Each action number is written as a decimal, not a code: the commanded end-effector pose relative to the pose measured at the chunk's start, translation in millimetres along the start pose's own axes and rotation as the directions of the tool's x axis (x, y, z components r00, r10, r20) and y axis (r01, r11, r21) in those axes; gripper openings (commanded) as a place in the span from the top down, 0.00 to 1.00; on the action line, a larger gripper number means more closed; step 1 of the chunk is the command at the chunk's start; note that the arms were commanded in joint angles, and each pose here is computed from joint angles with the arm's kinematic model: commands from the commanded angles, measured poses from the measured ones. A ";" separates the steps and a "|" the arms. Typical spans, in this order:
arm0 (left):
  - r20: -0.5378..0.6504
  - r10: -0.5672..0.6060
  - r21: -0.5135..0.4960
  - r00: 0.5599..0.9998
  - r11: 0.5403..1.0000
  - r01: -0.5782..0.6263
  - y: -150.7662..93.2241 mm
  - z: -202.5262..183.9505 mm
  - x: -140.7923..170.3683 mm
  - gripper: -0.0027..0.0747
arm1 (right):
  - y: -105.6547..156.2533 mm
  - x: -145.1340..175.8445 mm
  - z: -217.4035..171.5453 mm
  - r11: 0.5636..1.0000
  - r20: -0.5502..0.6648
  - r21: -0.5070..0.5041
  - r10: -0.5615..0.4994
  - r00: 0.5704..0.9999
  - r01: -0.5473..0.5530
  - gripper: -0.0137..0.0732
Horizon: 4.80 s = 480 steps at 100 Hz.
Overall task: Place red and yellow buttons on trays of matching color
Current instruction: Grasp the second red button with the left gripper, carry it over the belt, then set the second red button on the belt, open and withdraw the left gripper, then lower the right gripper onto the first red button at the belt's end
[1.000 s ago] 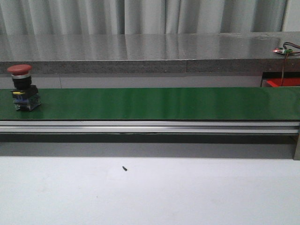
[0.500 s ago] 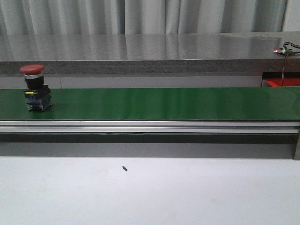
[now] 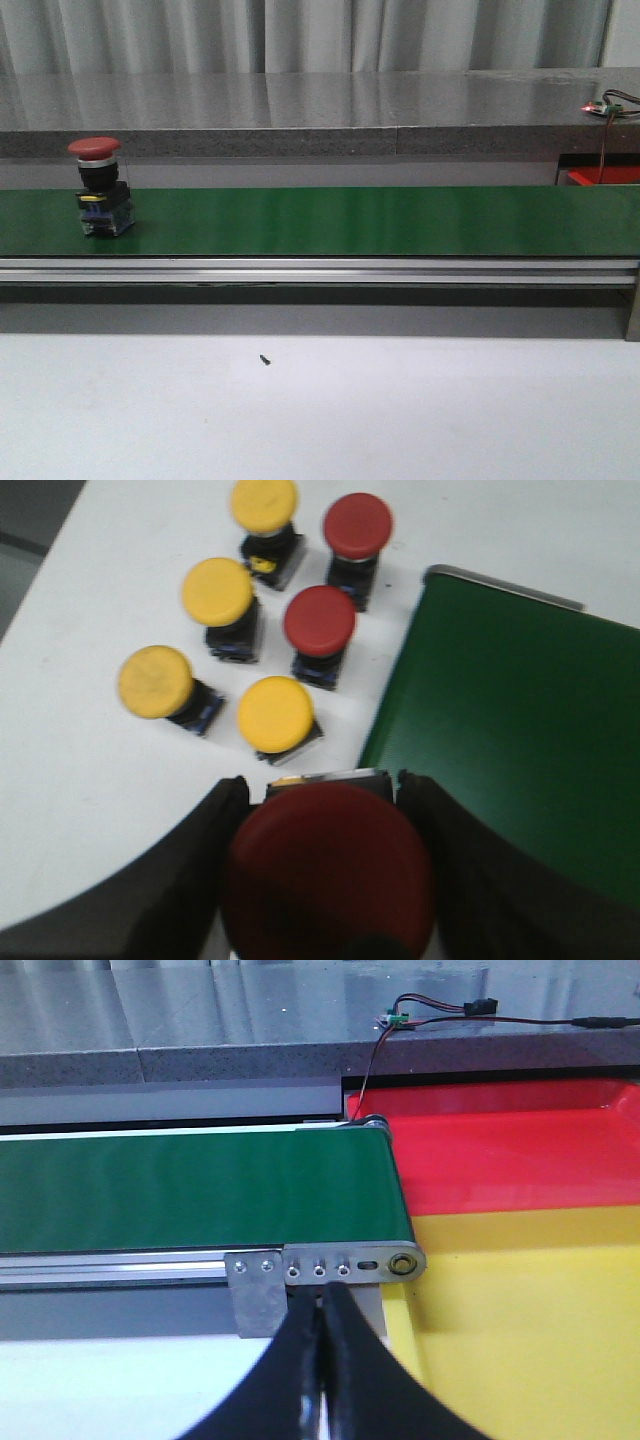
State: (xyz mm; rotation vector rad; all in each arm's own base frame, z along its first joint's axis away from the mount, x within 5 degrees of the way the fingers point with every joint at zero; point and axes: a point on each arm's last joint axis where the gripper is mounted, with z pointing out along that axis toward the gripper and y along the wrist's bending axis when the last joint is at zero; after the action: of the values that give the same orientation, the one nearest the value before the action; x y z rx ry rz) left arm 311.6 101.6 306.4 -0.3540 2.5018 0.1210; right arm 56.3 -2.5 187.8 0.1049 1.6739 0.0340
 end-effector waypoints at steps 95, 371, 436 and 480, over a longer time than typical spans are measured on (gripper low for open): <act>0.006 0.109 0.118 0.994 0.987 -0.109 -62.1 39.0 -6.0 0.27 | 1.5 -14.4 -3.1 1.000 0.115 -0.013 -0.003 0.993 0.004 0.92; 0.077 0.235 0.369 0.969 0.896 -0.247 -81.4 -91.5 124.7 0.99 | 23.0 -155.7 65.1 0.996 -0.377 -0.061 -0.077 0.923 0.058 0.92; 0.077 0.235 0.369 0.969 0.896 -0.247 -81.4 -91.5 124.7 0.99 | 82.5 -203.0 184.8 0.968 -0.639 -0.244 -0.202 0.742 0.054 0.92; 0.077 0.235 0.369 0.969 0.896 -0.247 -81.4 -91.5 124.7 0.99 | 113.7 -194.9 245.7 0.954 -0.744 -0.294 -0.269 0.612 0.061 0.07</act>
State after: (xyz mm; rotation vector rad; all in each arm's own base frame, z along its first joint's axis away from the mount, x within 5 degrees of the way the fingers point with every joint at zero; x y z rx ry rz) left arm 183.5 -17.3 294.4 0.1245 2.5472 -0.2393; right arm 323.4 75.8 341.9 -0.2726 2.6351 0.1496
